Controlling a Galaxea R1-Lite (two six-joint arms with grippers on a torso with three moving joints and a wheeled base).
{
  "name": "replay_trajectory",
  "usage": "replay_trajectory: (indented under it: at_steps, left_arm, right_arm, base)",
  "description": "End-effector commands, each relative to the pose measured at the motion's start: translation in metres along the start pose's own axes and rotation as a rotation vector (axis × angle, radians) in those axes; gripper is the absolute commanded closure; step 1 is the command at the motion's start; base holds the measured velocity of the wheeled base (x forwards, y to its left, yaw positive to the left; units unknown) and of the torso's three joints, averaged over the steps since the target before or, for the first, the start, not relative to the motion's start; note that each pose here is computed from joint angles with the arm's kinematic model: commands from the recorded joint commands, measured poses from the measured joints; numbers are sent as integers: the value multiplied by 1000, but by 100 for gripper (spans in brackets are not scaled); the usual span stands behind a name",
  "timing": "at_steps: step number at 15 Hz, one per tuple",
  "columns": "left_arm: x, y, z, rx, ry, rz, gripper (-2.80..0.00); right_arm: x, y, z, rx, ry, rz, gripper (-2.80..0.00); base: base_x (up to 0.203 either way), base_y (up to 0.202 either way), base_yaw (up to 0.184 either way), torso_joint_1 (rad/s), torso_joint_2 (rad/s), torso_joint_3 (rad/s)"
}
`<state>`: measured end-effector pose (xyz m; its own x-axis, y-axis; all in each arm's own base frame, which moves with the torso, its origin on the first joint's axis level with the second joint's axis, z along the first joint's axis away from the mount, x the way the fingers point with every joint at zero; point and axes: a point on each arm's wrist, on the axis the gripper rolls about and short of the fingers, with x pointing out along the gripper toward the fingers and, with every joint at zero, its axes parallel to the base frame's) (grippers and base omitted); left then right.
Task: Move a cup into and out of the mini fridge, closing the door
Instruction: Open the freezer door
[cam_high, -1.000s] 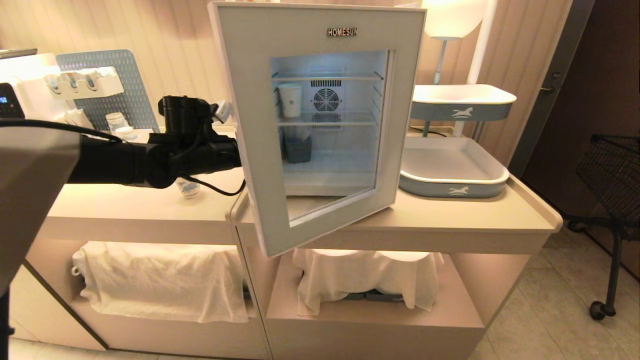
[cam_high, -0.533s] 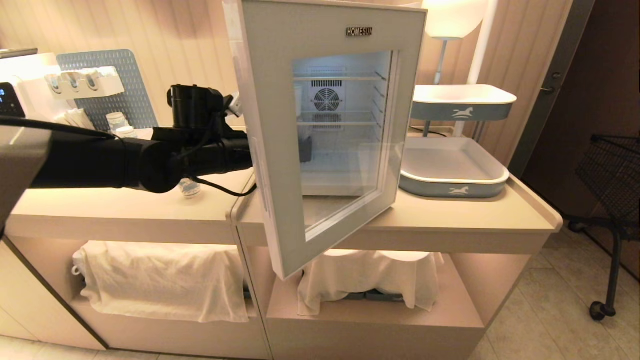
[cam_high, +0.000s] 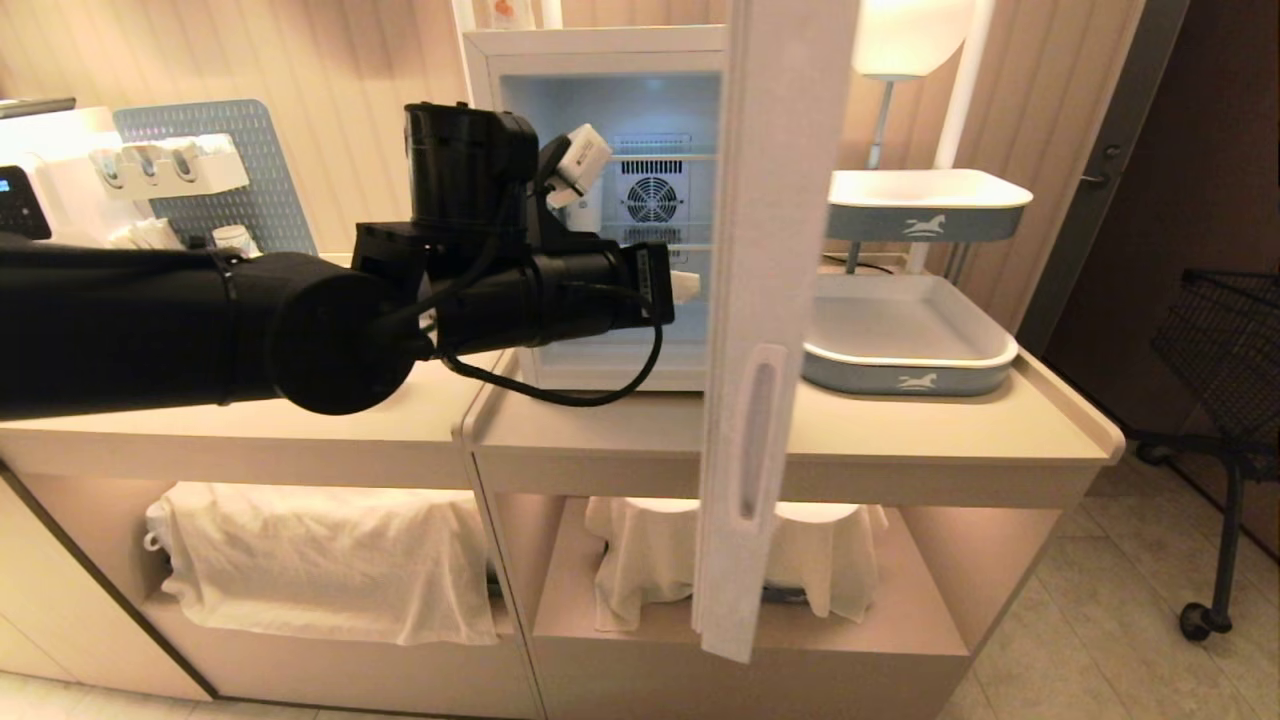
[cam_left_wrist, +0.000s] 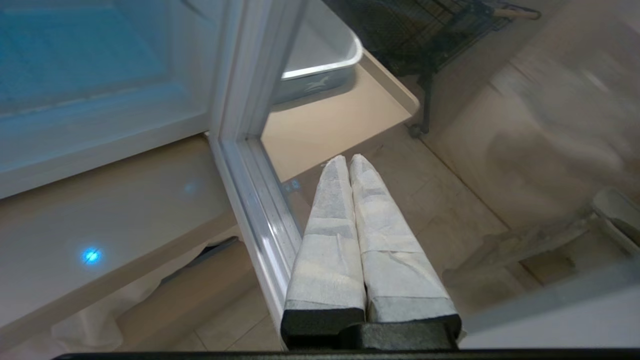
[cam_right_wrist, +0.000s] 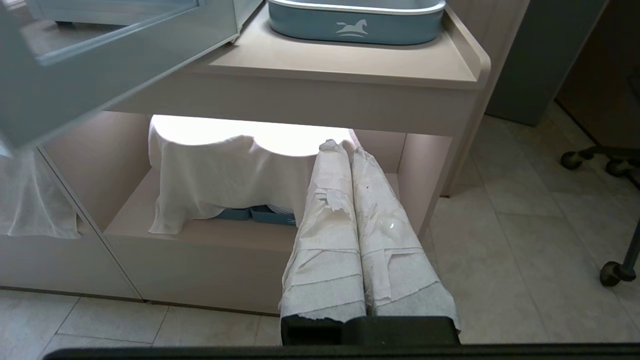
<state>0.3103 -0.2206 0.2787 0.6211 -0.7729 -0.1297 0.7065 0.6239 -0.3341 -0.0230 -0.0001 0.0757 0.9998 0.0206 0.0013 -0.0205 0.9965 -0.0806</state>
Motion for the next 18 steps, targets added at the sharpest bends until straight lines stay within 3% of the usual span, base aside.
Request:
replay_trajectory:
  at_steps: [1,3,8,10,13,15,16,18]
  left_arm:
    - [-5,-3,2,4,-8,5,0]
    - [-16,18,6,6,-27,96,0]
    - [-85,72,11,156,-18,332,0]
    - [-124,82,9,166,-5,429,0]
    - [-188,64,4,117,53,535,0]
    - [-229,33,-6,94,92,575,0]
    - [-247,17,-14,102,85,589,0]
    - [-287,-16,-40,175,56,616,0]
  right_arm:
    - [0,0,0,-1,1,-1,0]
    - [0,0,0,-1,0,2,0]
    - [0,0,0,-1,1,0,0]
    - [0,0,0,-1,0,-1,0]
    - [0,0,0,-1,0,0,0]
    - [0,0,0,-1,0,1,0]
    - [0,0,0,-1,0,1,0]
    - [0,0,0,-1,1,0,0]
  base:
    - [0,0,0,0,0,0]
    - [0,0,0,0,0,0]
    - [0,0,0,0,0,0]
    - [0,0,0,0,0,0]
    - [0,0,0,0,0,0]
    - [0,0,0,0,0,0]
    - [0,0,0,0,0,0]
    - [0,0,0,0,0,0]
